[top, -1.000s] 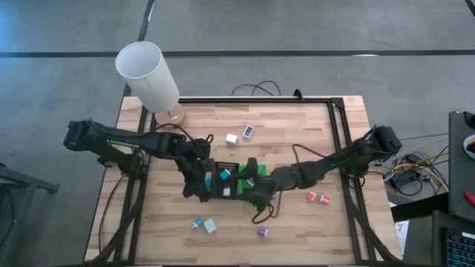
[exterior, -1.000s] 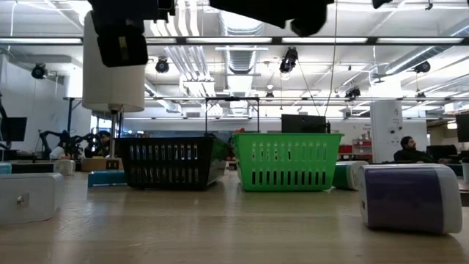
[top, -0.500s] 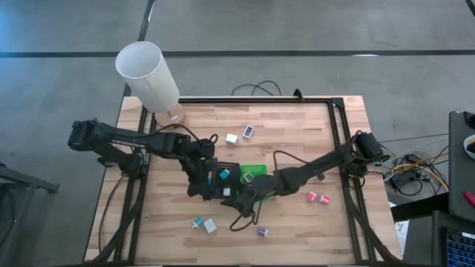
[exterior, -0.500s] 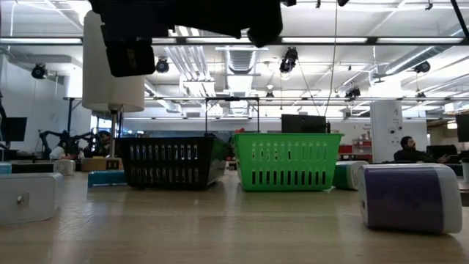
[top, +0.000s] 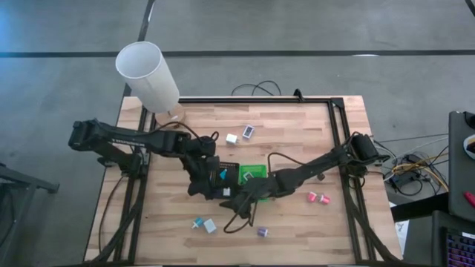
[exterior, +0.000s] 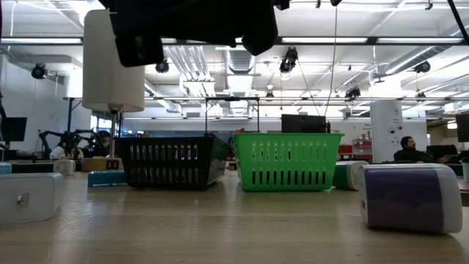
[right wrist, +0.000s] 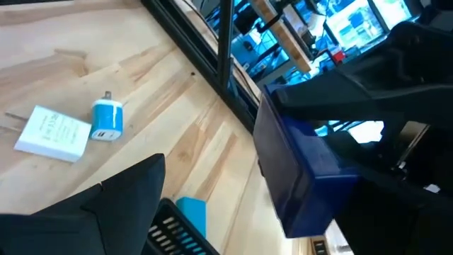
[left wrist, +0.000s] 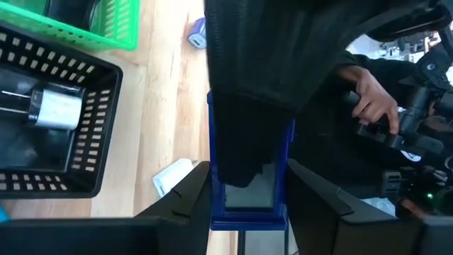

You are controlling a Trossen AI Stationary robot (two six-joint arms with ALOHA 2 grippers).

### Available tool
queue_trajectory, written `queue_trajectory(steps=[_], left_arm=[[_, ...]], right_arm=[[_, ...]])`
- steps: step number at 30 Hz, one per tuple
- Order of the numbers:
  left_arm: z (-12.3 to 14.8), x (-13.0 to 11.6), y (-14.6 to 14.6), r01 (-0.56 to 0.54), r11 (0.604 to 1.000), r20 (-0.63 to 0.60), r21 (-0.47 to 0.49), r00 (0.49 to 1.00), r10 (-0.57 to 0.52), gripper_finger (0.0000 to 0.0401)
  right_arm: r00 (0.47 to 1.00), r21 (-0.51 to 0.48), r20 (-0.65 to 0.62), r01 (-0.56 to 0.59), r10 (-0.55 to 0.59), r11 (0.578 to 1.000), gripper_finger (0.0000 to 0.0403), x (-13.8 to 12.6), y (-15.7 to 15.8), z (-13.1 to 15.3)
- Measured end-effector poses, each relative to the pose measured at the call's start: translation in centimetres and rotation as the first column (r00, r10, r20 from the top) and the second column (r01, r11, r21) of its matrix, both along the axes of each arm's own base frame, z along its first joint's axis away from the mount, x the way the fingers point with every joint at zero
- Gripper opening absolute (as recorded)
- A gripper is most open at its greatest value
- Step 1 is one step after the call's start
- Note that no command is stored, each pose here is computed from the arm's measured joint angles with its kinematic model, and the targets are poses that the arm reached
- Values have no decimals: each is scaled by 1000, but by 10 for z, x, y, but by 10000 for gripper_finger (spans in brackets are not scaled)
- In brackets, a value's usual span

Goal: Pick & Place Office items
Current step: Put the blue timer into the green bin

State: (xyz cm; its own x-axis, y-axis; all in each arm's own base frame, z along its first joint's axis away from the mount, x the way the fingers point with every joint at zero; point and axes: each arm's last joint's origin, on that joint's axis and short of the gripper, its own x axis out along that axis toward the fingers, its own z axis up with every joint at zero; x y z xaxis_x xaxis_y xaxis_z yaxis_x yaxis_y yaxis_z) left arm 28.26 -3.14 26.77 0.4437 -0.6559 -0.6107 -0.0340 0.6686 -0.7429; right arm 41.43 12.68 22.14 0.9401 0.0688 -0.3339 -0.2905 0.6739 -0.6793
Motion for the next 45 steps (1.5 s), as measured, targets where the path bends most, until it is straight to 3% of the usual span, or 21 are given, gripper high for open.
queue_trajectory(steps=[4,11,17,23,36,45], left_arm=[[0,0,0,0,1000,-3,0,1000,0,141],[0,0,0,0,1000,-3,0,1000,0,141],[0,0,0,-2,1000,-3,3,1000,2,141],[0,0,0,-1,1000,-4,3,1000,1,141],[0,1,1,-8,1000,4,0,1000,8,142],[2,1,1,-31,999,-24,-42,999,30,354]], right_arm=[[1000,17,1,5,-5,1000,347,-1,0,2],[1000,69,9,-1,1,998,273,-2,0,7],[1000,73,18,2,-4,997,176,-2,-1,9],[1000,64,20,20,-21,998,50,-2,-1,10],[998,60,21,51,-53,997,53,-2,-1,10],[998,62,19,62,-63,996,53,-2,-2,10]])
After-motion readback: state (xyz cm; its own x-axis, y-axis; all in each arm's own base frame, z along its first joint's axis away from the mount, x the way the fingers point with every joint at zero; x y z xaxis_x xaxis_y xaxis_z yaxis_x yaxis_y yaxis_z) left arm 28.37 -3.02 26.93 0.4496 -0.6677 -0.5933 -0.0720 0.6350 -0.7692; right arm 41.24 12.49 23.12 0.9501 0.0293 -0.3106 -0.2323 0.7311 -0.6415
